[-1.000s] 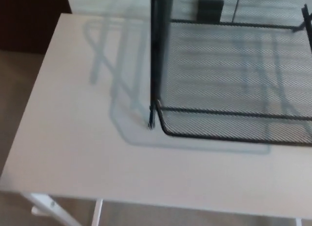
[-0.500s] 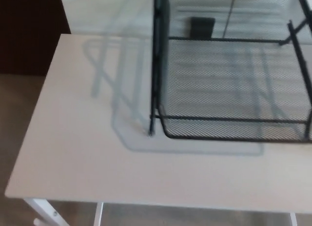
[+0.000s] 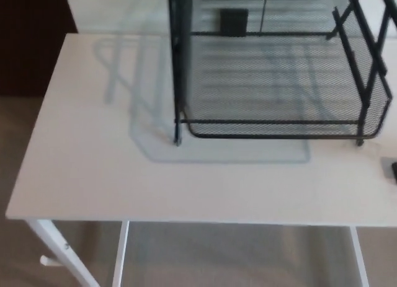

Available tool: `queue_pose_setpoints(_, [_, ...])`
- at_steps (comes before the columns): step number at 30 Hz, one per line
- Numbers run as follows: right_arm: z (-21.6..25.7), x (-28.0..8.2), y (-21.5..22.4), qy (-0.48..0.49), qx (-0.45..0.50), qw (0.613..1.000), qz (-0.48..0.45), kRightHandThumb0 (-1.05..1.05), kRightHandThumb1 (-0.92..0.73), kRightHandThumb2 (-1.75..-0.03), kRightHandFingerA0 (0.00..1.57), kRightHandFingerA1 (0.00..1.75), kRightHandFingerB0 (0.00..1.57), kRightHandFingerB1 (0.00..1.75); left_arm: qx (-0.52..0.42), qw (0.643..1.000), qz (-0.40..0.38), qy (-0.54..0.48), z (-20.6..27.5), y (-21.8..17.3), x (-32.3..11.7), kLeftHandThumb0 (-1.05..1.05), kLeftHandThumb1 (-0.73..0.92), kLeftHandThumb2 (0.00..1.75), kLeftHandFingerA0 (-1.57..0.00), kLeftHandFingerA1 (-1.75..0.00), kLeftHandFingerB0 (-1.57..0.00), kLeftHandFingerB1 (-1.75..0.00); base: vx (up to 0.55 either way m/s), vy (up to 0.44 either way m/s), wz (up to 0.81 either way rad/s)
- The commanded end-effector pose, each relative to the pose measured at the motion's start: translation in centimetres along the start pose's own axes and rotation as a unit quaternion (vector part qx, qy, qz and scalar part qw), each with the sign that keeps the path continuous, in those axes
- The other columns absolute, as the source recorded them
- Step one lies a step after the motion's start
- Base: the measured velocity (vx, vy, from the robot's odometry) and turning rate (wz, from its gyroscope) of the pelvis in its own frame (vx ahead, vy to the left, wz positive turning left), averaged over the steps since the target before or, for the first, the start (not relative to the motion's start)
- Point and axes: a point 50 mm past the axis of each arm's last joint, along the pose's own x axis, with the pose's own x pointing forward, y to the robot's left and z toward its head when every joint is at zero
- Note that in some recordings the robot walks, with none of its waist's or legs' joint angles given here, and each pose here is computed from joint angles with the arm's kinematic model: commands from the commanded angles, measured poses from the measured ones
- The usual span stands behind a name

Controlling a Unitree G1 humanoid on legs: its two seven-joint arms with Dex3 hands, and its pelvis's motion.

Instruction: The robot walks towards a desk on which a file tray is kept in the middle and a stapler is kept to its right. The robot lifts the stapler using its right hand and places it on the file tray.

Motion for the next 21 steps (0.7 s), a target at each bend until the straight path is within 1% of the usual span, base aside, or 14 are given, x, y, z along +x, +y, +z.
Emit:
queue_pose_setpoints(1, [0.5, 0.0, -1.1, -0.004, -0.032, 0.999, -0.016, -0.84, -0.57, -0.66, 0.41, 0.48, 0.29, 0.37, -0.002, 1.000, 0.011, -0.019, 0.6, 0.6, -0.1, -0.86, 0.59, 1.18, -0.62, -0.87, -0.23, -0.68, -0.02, 0.402, -0.12])
queue_pose_setpoints(3, [0.8, 0.3, -1.1, 0.009, -0.027, 1.000, -0.010, -0.83, -0.65, -0.60, 0.40, 0.48, 0.30, 0.33, -0.002, 1.000, 0.011, -0.019, 0.6, 0.6, -0.1, -0.86, 0.59, 1.17, -0.62, -0.87, -0.23, -0.68, -0.06, 0.161, -0.01])
queue_pose_setpoints(4, [0.9, 0.3, -1.2, 0.008, -0.051, 0.999, -0.009, -0.94, -0.58, -0.95, 0.51, 0.58, 0.19, 0.46, -0.004, 1.000, 0.011, -0.019, 0.7, 0.6, 0.0, -0.85, 0.72, 0.89, -0.55, -0.88, -0.22, -0.72, -0.05, 0.084, 0.08])
queue_pose_setpoints(6, [1.1, 0.3, -1.6, 0.009, -0.095, 0.995, -0.012, -0.93, -0.60, -0.95, 0.49, 0.58, 0.20, 0.46, -0.016, 1.000, 0.009, -0.019, 0.7, 0.6, 0.0, -0.87, 0.72, 0.87, -0.54, -0.88, -0.22, -0.71, 0.00, 0.000, 0.00])
queue_pose_setpoints(7, [1.0, 0.2, -1.5, -0.006, -0.099, 0.994, -0.033, -0.86, -0.69, -0.61, 0.63, 0.53, 0.28, 0.35, -0.006, 1.000, 0.010, -0.021, 0.7, 0.6, -0.1, -0.86, 0.72, 0.89, -0.53, -0.87, -0.22, -0.71, 0.00, 0.000, 0.00])
queue_pose_setpoints(8, [1.1, 0.2, -1.6, -0.011, -0.055, 0.998, -0.026, -0.81, -0.66, -0.60, 0.55, 0.52, 0.30, 0.34, -0.008, 1.000, 0.011, -0.023, 0.6, 0.5, 0.0, -0.88, 0.58, 1.17, -0.59, -0.85, -0.24, -0.68, 0.00, 0.000, 0.00])
queue_pose_setpoints(10, [1.2, 0.2, -1.7, -0.003, -0.061, 0.998, -0.022, -0.82, -0.67, -0.61, 0.50, 0.47, 0.28, 0.35, 0.003, 1.000, 0.013, -0.019, 0.6, 0.4, 0.0, -0.90, 0.72, 0.94, -0.52, -0.86, -0.24, -0.72, -0.04, -0.076, 0.04])
queue_pose_setpoints(11, [1.2, 0.3, -1.8, 0.001, -0.052, 0.998, -0.018, -0.80, -0.66, -0.60, 0.44, 0.46, 0.28, 0.34, 0.001, 1.000, 0.010, -0.017, 0.6, 0.4, 0.0, -0.90, 0.60, 1.19, -0.57, -0.85, -0.24, -0.69, -0.02, -0.114, 0.06])
queue_pose_setpoints(14, [1.4, 0.4, -2.3, 0.006, -0.045, 0.999, -0.008, -0.83, -0.66, -0.60, 0.42, 0.49, 0.26, 0.34, -0.015, 1.000, 0.008, -0.020, 0.5, 0.4, 0.0, -0.86, 0.73, 0.88, -0.50, -0.88, -0.22, -0.71, 0.00, -0.174, 0.06])
queue_pose_setpoints(16, [1.4, 0.4, -2.3, 0.006, -0.041, 0.999, -0.008, -0.82, -0.67, -0.59, 0.36, 0.44, 0.27, 0.32, -0.011, 1.000, 0.007, -0.021, 0.5, 0.4, 0.0, -0.88, 0.75, 0.87, -0.54, -0.89, -0.23, -0.71, -0.03, -0.270, -0.16])
queue_pose_setpoints(17, [1.3, 0.3, -2.1, 0.002, -0.007, 1.000, -0.019, -0.72, -0.46, -0.90, 0.41, 0.58, 0.17, 0.41, -0.006, 1.000, 0.006, -0.021, 0.5, 0.4, -0.1, -0.87, 0.75, 0.88, -0.52, -0.90, -0.21, -0.72, -0.04, -0.246, 0.09])
queue_pose_setpoints(18, [1.3, 0.3, -2.0, 0.000, 0.006, 1.000, -0.023, -0.72, -0.46, -0.90, 0.41, 0.58, 0.17, 0.41, -0.007, 1.000, 0.005, -0.020, 0.5, 0.4, -0.1, -0.87, 0.75, 0.88, -0.52, -0.90, -0.21, -0.72, -0.03, -0.243, -0.06])
queue_pose_setpoints(19, [1.3, 0.4, -2.0, 0.004, 0.015, 1.000, -0.008, -0.76, -0.62, -0.59, 0.33, 0.41, 0.29, 0.32, -0.008, 1.000, 0.004, -0.023, 0.5, 0.4, -0.1, -0.89, 0.74, 0.88, -0.53, -0.90, -0.21, -0.73, -0.07, -0.087, -0.03])
queue_pose_setpoints(21, [1.3, 0.3, -1.9, -0.003, 0.001, 1.000, -0.006, -0.80, -0.64, -0.58, 0.35, 0.42, 0.28, 0.32, -0.003, 1.000, 0.006, -0.024, 0.5, 0.6, -0.2, -0.89, 0.75, 0.88, -0.51, -0.86, -0.22, -0.71, -0.09, -0.031, -0.04])
